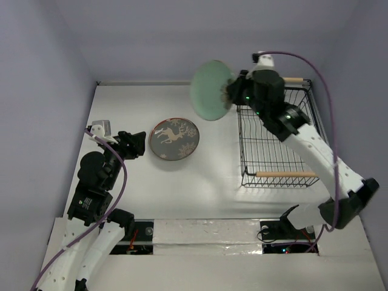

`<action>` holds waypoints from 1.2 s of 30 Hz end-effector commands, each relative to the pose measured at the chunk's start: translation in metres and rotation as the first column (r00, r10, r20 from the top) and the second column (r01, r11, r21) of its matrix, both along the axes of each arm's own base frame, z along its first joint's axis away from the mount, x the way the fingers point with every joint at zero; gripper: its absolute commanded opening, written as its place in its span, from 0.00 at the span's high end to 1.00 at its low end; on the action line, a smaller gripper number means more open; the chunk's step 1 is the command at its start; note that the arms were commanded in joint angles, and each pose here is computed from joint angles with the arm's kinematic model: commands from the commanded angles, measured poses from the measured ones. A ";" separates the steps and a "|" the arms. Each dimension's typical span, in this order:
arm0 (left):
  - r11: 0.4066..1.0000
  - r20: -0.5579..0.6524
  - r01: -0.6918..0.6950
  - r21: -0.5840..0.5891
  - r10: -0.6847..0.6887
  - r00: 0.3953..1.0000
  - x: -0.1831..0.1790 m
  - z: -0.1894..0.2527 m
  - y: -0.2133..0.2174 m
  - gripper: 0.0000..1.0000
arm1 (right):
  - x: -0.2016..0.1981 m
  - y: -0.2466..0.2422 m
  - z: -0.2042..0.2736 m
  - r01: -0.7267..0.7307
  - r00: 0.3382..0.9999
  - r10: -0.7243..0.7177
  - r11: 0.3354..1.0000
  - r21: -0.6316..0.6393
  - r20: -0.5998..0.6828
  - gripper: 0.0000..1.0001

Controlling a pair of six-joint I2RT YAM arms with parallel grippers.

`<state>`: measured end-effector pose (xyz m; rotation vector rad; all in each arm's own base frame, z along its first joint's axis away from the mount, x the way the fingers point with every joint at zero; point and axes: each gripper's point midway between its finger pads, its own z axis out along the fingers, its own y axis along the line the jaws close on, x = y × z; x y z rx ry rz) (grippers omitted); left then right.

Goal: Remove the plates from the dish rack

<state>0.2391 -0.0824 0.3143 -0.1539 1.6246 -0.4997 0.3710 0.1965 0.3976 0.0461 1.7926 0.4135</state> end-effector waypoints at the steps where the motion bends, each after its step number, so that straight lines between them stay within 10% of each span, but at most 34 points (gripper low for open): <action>1: 1.000 0.027 -0.008 -0.006 0.009 1.000 0.003 0.005 0.001 0.45 | 0.008 0.110 0.005 -0.312 0.949 0.309 0.904 0.294 0.059 1.00; 9: 1.000 0.027 -0.011 -0.008 0.012 1.000 0.003 0.005 0.002 0.45 | 0.035 0.197 -0.075 -0.311 0.923 0.378 0.844 0.438 -0.073 1.00; 23: 1.000 0.024 -0.001 -0.005 0.001 1.000 0.004 0.004 0.000 0.45 | 0.032 0.214 -0.186 -0.217 0.880 0.401 0.815 0.537 -0.253 0.97; 30: 1.000 0.027 -0.002 -0.006 0.002 1.000 0.004 0.005 0.000 0.45 | 0.023 0.205 -0.224 -0.178 0.864 0.384 0.838 0.516 -0.326 0.75; 36: 1.000 0.027 -0.004 -0.006 0.004 1.000 0.003 0.005 0.000 0.45 | 0.023 0.182 -0.236 -0.133 0.884 0.273 0.925 0.356 -0.379 0.31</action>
